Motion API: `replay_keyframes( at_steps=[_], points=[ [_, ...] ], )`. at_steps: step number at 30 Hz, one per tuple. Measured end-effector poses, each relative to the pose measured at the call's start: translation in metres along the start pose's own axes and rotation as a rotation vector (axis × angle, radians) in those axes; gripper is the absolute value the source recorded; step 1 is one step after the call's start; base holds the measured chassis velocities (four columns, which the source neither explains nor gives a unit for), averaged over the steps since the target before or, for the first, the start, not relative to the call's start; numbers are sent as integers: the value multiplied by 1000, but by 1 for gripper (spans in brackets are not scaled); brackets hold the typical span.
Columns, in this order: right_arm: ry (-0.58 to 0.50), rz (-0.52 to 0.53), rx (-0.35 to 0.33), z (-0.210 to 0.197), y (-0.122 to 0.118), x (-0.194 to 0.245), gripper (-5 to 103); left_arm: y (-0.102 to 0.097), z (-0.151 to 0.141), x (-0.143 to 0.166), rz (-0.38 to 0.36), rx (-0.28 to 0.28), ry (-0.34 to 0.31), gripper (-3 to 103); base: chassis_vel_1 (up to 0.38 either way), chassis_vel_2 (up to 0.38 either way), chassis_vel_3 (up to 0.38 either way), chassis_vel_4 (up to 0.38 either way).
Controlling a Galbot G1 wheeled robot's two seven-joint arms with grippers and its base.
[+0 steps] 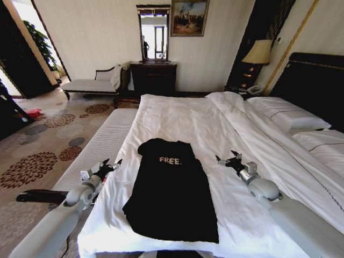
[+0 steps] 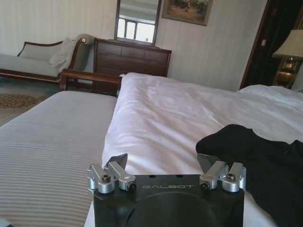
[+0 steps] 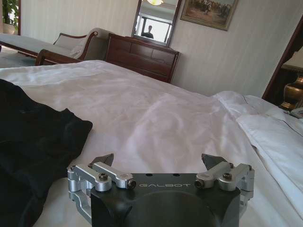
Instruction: Fold the clothes on the bed.
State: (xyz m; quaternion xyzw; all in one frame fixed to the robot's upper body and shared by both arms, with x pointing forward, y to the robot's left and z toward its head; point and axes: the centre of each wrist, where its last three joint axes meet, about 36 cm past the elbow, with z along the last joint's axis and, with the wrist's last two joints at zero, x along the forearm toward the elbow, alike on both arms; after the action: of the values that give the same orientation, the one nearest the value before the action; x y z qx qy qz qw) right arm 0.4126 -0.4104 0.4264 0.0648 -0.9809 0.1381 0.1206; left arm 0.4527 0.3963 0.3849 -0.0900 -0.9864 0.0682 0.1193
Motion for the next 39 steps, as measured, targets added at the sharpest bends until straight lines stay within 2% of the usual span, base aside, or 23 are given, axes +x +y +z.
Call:
replay_keyframes(
  at_steps=[1, 5, 7, 9, 12, 19, 21, 23, 26, 29, 39],
  points=[
    [3, 4, -3, 1, 0, 2, 100, -2, 1, -7, 13, -9, 2, 81, 0, 0, 0, 0],
    [10, 17, -16, 5, 2, 5, 100, -11, 4, -31, 60, -45, 22, 77, 0, 0, 0, 0],
    [11, 21, -19, 5, 2, 7, 100, -14, 6, -40, 71, -48, 32, 78, 0, 0, 0, 0],
    [12, 29, -23, 5, 1, 9, 100, -20, 7, -56, 89, -52, 45, 86, 0, 0, 0, 0],
    [17, 36, -27, 6, -1, 12, 100, -24, 8, -66, 101, -62, 57, 91, 0, 0, 0, 0],
    [33, 63, -37, 13, -8, 19, 100, -25, 12, -92, 102, -72, 89, 92, 0, 0, 0, 0],
    [34, 64, -39, 13, -8, 19, 100, -24, 12, -94, 97, -68, 91, 94, 0, 0, 0, 0],
    [37, 70, -43, 16, -9, 19, 100, -23, 13, -97, 92, -55, 97, 89, 0, 0, 0, 0],
    [40, 74, -47, 18, -10, 18, 100, -25, 15, -100, 93, -53, 104, 86, 0, 0, 0, 0],
    [42, 77, -56, 20, -10, 17, 100, -35, 20, -107, 106, -63, 111, 75, 0, 0, 0, 0],
    [50, 85, -76, 24, -10, 19, 100, -59, 32, -132, 137, -94, 137, 74, 0, 0, 0, 0]
  ],
)
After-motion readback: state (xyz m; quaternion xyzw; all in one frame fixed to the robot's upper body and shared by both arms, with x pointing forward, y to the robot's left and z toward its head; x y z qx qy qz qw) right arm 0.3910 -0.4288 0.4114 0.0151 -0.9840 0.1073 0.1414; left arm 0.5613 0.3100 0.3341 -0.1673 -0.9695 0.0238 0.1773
